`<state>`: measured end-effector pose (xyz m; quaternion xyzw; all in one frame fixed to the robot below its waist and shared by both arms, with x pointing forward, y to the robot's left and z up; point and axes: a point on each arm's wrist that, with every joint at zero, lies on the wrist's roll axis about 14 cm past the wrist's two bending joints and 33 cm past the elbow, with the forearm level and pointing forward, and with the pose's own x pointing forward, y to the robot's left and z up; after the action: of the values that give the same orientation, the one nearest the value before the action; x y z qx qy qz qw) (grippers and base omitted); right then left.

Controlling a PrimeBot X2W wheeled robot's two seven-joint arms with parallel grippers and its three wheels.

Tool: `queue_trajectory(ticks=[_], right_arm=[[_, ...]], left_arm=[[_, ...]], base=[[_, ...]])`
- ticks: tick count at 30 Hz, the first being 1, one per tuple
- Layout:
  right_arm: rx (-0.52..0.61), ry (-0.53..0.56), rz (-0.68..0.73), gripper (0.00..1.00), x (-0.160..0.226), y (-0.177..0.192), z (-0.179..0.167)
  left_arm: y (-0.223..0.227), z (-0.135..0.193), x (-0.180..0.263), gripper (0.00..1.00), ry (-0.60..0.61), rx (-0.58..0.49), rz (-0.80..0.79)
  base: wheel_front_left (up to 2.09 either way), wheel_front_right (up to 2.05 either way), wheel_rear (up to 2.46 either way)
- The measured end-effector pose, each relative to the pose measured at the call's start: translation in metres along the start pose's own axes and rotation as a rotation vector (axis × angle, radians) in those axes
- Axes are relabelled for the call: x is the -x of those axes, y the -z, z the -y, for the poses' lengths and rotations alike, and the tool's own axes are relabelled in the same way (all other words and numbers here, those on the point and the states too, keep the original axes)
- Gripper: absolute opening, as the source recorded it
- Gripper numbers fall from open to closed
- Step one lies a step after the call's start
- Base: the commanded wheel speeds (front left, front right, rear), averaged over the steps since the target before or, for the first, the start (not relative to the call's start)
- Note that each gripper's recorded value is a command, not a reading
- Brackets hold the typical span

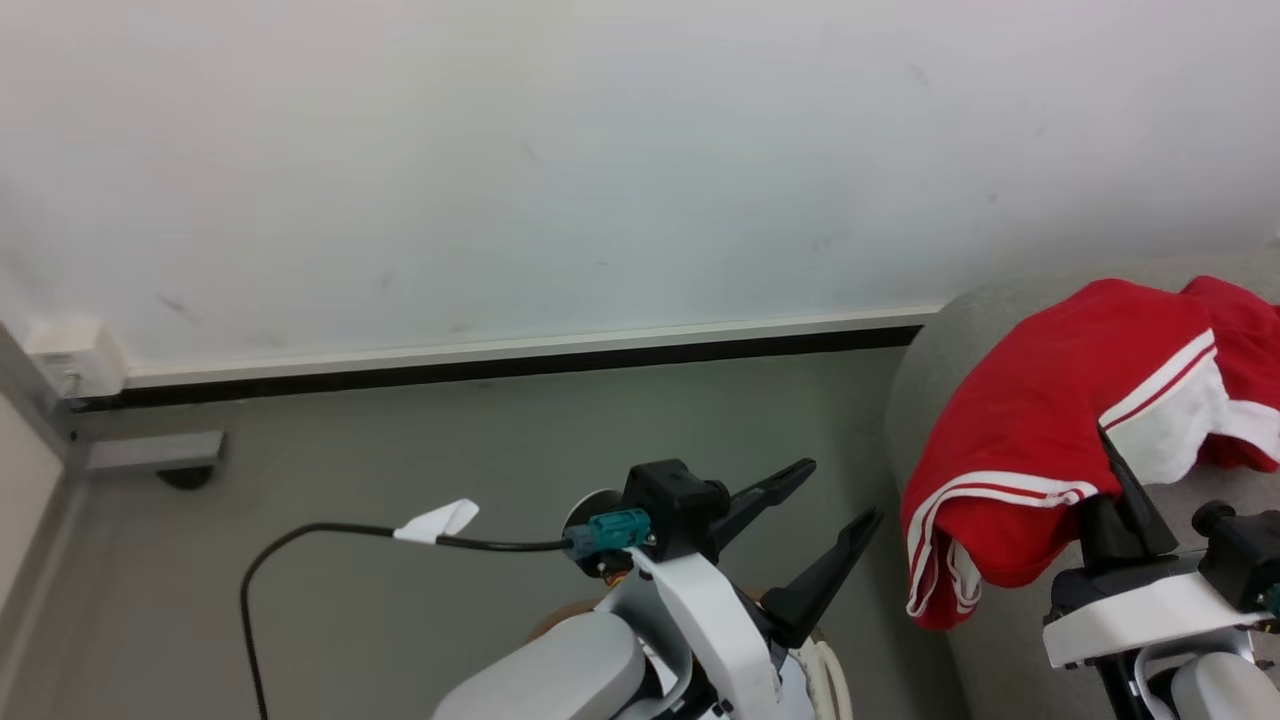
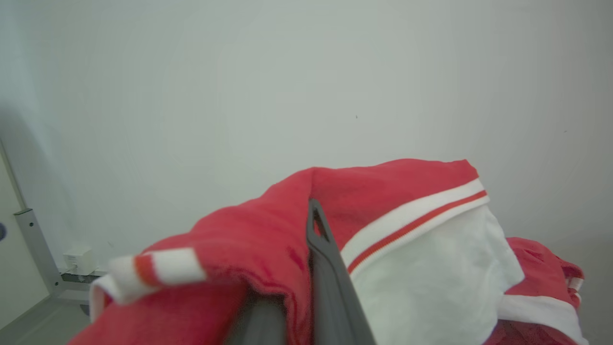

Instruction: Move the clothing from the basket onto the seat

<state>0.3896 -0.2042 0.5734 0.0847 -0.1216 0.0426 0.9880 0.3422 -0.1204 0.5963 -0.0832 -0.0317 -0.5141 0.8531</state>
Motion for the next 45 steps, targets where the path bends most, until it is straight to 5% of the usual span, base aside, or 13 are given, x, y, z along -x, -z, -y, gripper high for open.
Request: queue_trajectory(ticks=[14,26,36,45], right_arm=[[0.045,0.279,-0.020,0.00,0.078,-0.005,0.083],[0.066,0.332,-0.036,0.00,0.088,-0.003,0.097],[0.224,0.397,0.004,0.00,0.058,-0.039,0.153],[0.349,0.543,-0.077,0.00,0.028,-0.037,0.229]], left_arm=[[0.019,0.050,-0.036,1.00,0.227,-0.021,0.015],[0.038,0.050,-0.044,1.00,0.261,-0.007,-0.005],[0.051,0.024,-0.045,1.00,0.237,0.022,-0.019],[0.080,-0.042,-0.038,1.00,0.150,0.040,-0.073]], base=[[0.00,0.00,0.00],[0.00,0.00,0.00],[0.00,0.00,0.00],[0.00,0.00,0.00]])
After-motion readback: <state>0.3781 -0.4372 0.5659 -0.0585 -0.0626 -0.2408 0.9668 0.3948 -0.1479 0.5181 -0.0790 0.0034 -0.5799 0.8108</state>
